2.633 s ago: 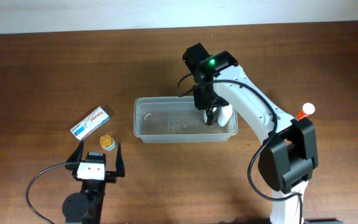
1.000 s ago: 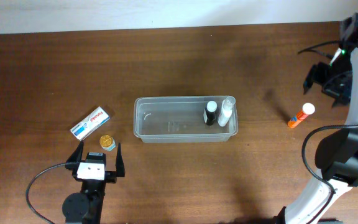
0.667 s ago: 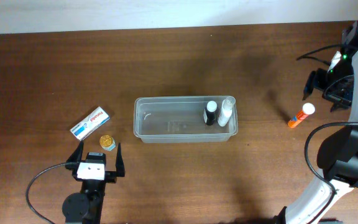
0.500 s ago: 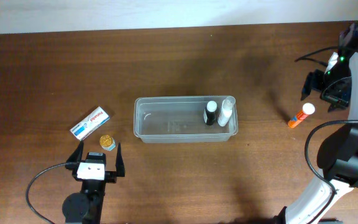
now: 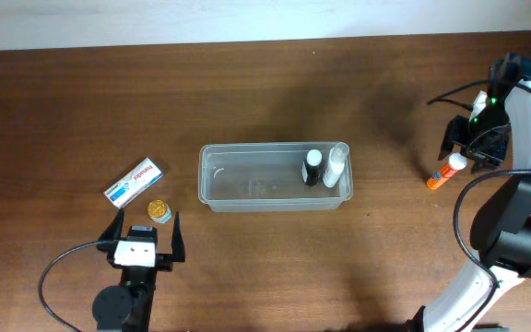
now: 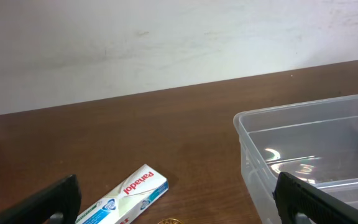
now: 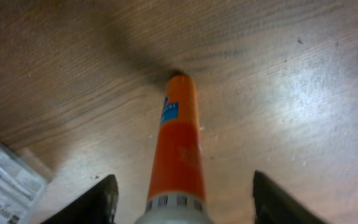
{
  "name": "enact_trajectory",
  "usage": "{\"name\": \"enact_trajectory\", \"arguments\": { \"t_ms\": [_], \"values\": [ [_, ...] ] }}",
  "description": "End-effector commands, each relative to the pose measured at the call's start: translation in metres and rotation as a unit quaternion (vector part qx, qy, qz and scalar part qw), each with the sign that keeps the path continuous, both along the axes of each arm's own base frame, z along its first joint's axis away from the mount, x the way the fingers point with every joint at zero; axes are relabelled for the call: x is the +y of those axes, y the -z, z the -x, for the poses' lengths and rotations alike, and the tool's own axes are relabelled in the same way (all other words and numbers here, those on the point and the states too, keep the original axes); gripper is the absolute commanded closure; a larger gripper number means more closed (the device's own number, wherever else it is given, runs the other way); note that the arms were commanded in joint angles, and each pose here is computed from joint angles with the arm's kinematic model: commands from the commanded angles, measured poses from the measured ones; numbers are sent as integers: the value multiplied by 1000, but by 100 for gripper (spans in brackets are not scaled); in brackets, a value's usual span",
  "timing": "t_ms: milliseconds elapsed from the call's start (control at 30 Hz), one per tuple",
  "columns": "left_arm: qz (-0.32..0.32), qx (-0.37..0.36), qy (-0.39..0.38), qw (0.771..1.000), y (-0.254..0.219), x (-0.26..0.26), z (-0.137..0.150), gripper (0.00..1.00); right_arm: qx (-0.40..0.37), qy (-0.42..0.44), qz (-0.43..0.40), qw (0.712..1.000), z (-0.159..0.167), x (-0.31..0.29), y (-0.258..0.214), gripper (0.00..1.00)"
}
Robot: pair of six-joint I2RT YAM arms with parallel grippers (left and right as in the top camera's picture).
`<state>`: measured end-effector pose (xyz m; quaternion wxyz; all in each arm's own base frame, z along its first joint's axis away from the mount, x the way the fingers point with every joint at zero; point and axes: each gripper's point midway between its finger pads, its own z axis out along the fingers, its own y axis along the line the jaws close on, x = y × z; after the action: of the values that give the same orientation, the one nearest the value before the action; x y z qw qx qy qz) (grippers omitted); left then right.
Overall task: Pack container
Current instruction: 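Lower the right gripper over the orange tube and grasp it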
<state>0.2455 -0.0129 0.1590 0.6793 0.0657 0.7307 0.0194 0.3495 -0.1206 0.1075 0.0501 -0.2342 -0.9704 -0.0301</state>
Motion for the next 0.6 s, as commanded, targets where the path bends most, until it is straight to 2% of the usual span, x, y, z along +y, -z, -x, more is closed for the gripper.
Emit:
{"name": "enact_trajectory", "arguments": {
  "t_ms": [0,167,367,567],
  "values": [
    [-8,0,-2,1000,2,1,0,1,-1,-3,-5,1000,4,4,1,42],
    [-8,0,-2,1000,2,1,0,0,4,-7,-6,1000,6,8,14,46],
    [-8,0,-2,1000,2,1,0,0,-1,-16,-2,1000,1,12,15,65],
    [-8,0,-2,1000,2,1,0,1,-3,-17,7,1000,0,9,15,78]
  ]
}}
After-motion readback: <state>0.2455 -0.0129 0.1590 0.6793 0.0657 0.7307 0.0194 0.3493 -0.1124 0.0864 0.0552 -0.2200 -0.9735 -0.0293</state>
